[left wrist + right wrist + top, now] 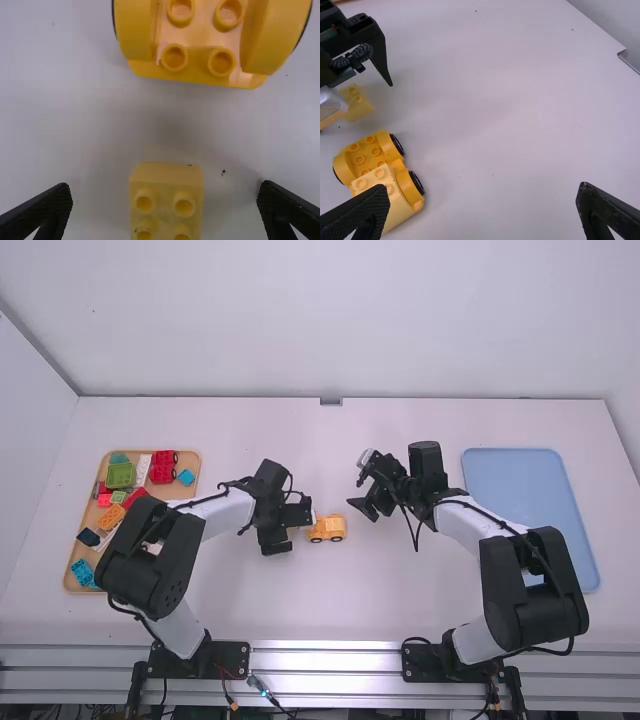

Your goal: Assemble lego blocks to make yellow taxi

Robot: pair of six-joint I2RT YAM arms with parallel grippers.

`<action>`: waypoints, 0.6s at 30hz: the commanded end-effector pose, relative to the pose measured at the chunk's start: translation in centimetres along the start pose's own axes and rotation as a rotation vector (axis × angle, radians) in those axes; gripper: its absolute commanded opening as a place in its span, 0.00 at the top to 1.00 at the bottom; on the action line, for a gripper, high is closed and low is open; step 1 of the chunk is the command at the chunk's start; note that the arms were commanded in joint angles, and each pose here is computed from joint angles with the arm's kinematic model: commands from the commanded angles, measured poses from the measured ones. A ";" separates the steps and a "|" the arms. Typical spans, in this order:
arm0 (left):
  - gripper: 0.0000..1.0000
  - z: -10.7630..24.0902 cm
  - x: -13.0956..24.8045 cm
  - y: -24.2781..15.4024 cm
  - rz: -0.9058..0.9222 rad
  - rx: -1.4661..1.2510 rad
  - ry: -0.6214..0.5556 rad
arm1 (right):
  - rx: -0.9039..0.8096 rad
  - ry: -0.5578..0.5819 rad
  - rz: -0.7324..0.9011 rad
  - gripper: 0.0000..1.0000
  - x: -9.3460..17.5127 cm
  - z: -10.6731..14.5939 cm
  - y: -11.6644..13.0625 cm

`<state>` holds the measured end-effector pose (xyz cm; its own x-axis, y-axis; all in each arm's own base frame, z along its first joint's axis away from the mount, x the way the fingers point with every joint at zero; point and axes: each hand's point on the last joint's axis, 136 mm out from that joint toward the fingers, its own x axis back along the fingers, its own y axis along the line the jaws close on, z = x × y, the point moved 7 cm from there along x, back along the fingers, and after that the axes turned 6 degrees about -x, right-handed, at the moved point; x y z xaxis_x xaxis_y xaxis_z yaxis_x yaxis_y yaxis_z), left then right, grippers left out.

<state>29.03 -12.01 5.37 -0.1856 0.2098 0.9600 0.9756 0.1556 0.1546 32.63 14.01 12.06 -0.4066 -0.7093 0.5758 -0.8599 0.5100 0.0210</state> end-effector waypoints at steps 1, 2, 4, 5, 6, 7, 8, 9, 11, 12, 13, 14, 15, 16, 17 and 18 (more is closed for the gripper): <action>0.01 -0.7 0.7 1.0 -0.005 0.062 -0.014 | 0.013 -0.024 -0.002 0.01 0.2 -1.0 -0.1; 0.01 -0.9 1.1 1.3 -0.003 0.076 -0.014 | 0.014 -0.025 -0.002 0.01 0.2 -1.0 -0.1; 0.01 -1.3 1.9 1.9 -0.001 0.084 -0.008 | 0.014 -0.025 -0.002 0.01 0.2 -1.0 -0.1; 0.01 -1.6 2.5 2.2 0.003 0.084 -0.002 | 0.013 -0.024 -0.002 0.01 0.2 -1.0 -0.1; 0.01 -1.8 3.0 2.5 0.006 0.085 -0.001 | 0.013 -0.024 -0.002 0.01 0.2 -1.0 -0.1; 0.01 -1.9 3.3 2.7 0.008 0.086 0.002 | 0.013 -0.024 -0.003 0.01 0.2 -1.0 -0.1; 0.01 -2.1 3.7 2.9 0.012 0.086 0.004 | 0.012 -0.024 -0.003 0.01 0.2 -1.0 -0.1; 0.01 -2.3 4.0 3.1 0.011 0.086 0.002 | 0.012 -0.024 -0.003 0.01 0.2 -1.0 -0.1; 0.01 -2.7 4.4 3.8 -0.014 0.081 -0.012 | 0.013 -0.024 -0.003 0.01 0.2 -1.0 -0.1; 0.01 -2.9 4.5 4.2 -0.031 0.080 -0.022 | 0.013 -0.024 -0.002 0.01 0.2 -1.0 -0.1; 0.01 -3.0 4.6 4.2 -0.028 0.079 -0.021 | 0.014 -0.025 -0.002 0.01 0.2 -1.0 -0.1; 0.01 -3.0 4.7 4.2 -0.023 0.079 -0.018 | 0.015 -0.025 -0.001 0.01 0.2 -1.0 -0.1; 0.01 -3.0 4.8 4.2 -0.023 0.079 -0.015 | 0.017 -0.025 -0.002 0.01 0.2 -1.0 -0.1; 0.01 -3.0 5.0 4.4 -0.035 0.080 -0.003 | 0.024 -0.024 -0.001 0.01 0.2 -1.0 -0.1; 0.01 -3.0 5.0 4.4 -0.034 0.078 -0.007 | 0.023 -0.024 -0.001 0.01 0.3 -1.0 -0.1; 0.01 -3.1 5.0 4.4 -0.027 0.049 -0.025 | 0.020 -0.024 -0.002 0.01 0.2 -1.0 -0.1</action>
<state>32.40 -13.16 11.15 -0.2098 0.2113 0.9546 0.9599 0.2300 0.1600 32.63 14.00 12.07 -0.4068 -0.7091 0.5760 -0.8606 0.5089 0.0187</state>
